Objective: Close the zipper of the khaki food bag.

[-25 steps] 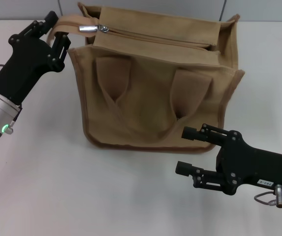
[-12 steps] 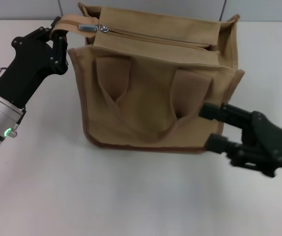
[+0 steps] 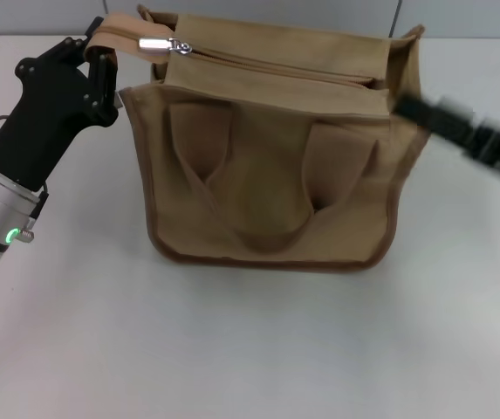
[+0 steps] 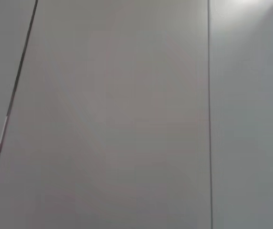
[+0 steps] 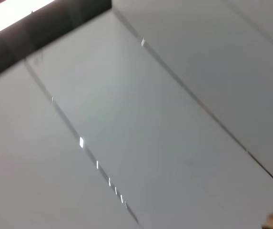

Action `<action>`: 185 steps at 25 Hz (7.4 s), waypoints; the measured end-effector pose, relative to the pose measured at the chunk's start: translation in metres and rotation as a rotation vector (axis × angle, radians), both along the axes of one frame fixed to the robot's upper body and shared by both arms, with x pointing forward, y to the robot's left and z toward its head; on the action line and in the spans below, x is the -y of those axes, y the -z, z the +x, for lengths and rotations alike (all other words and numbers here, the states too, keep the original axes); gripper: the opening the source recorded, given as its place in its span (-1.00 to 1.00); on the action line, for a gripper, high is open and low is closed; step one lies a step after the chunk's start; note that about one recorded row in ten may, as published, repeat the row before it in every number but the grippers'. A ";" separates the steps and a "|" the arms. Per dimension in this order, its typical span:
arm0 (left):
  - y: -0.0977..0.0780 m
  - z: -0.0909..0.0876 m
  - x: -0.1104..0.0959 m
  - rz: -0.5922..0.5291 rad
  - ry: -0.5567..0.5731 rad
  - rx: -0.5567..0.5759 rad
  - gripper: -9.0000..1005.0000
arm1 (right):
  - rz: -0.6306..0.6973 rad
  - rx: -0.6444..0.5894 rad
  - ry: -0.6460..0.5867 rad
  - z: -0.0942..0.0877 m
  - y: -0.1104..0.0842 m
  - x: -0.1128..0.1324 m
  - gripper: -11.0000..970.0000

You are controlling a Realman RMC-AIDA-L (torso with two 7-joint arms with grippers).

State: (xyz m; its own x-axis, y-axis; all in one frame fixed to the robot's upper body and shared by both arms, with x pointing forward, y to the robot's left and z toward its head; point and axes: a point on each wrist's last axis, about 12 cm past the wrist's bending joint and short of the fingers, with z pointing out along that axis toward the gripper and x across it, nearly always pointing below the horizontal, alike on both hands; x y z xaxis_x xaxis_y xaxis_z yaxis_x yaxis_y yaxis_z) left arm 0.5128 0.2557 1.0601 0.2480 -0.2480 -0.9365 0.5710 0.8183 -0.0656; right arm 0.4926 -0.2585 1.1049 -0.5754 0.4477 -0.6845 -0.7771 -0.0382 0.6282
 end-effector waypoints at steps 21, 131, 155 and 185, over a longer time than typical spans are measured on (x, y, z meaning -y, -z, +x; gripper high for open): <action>-0.009 -0.017 0.007 -0.111 0.121 0.057 -0.94 | 0.305 -0.749 -0.107 0.047 0.000 -0.027 0.55; -0.037 0.030 0.036 -0.233 0.315 -0.027 -0.94 | -0.162 -0.470 -0.112 0.107 -0.032 -0.106 0.53; -0.039 0.037 0.041 -0.228 0.323 -0.043 -0.94 | -0.289 -0.029 0.047 0.098 -0.015 -0.103 0.53; -0.043 0.046 0.048 -0.210 0.333 -0.056 -0.94 | -0.302 0.142 0.057 0.099 -0.022 -0.108 0.53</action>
